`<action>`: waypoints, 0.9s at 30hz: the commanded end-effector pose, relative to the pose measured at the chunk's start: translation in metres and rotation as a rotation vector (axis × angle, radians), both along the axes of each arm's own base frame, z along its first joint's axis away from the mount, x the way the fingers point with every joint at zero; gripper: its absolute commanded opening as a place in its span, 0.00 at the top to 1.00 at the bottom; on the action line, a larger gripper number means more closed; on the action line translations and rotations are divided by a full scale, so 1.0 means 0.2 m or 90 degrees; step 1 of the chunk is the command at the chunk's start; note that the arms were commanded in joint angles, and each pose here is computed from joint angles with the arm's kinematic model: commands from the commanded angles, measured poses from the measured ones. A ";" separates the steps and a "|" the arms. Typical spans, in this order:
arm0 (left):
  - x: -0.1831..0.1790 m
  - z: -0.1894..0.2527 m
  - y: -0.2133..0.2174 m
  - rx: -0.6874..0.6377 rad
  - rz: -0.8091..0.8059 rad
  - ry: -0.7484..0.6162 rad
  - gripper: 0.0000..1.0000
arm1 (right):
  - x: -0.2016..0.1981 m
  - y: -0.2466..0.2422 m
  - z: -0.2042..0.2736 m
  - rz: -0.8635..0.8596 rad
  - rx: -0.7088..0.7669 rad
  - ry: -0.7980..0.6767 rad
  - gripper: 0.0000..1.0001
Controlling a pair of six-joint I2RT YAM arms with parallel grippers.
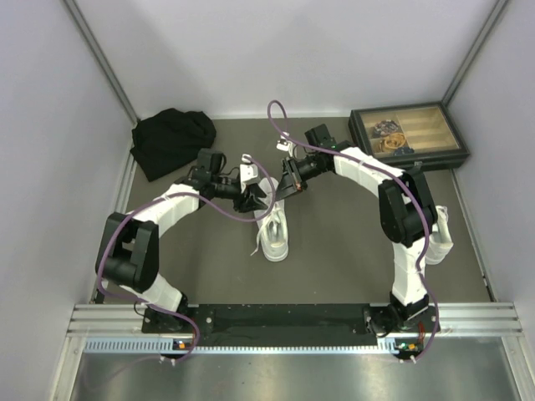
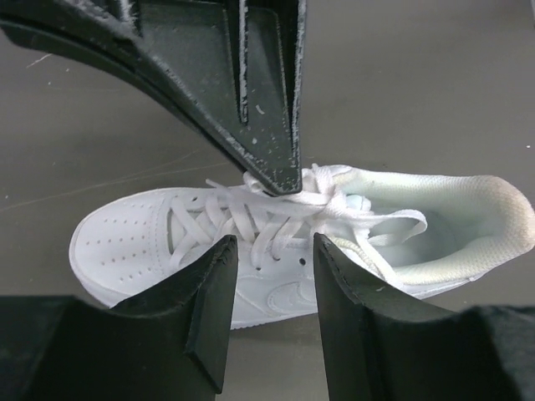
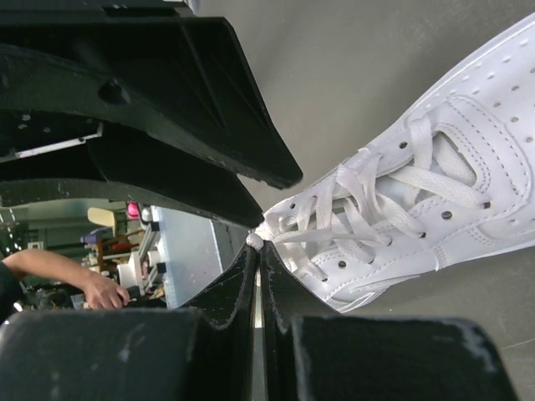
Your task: Tie the shoes
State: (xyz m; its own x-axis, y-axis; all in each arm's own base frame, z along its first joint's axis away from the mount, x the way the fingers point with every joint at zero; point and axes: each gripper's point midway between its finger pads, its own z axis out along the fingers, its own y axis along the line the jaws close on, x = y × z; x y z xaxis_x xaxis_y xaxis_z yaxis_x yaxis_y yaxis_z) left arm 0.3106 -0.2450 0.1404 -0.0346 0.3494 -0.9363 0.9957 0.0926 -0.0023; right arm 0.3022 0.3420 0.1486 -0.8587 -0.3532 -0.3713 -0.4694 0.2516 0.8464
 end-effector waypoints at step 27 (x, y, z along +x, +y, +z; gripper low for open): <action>0.01 0.23 -0.12 -0.134 0.162 0.388 0.52 | -0.07 -0.14 0.03 -0.002 -0.033 -0.083 1.00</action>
State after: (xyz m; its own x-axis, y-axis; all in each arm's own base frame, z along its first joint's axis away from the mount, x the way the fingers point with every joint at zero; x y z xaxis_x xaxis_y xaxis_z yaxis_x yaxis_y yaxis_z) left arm 0.3174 -0.2603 0.1709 -0.5034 0.1586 -0.8494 0.8525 0.2518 -0.4582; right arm 0.2865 0.3164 0.1369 -0.8439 -0.3820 -0.3766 -0.5013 0.3118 0.8071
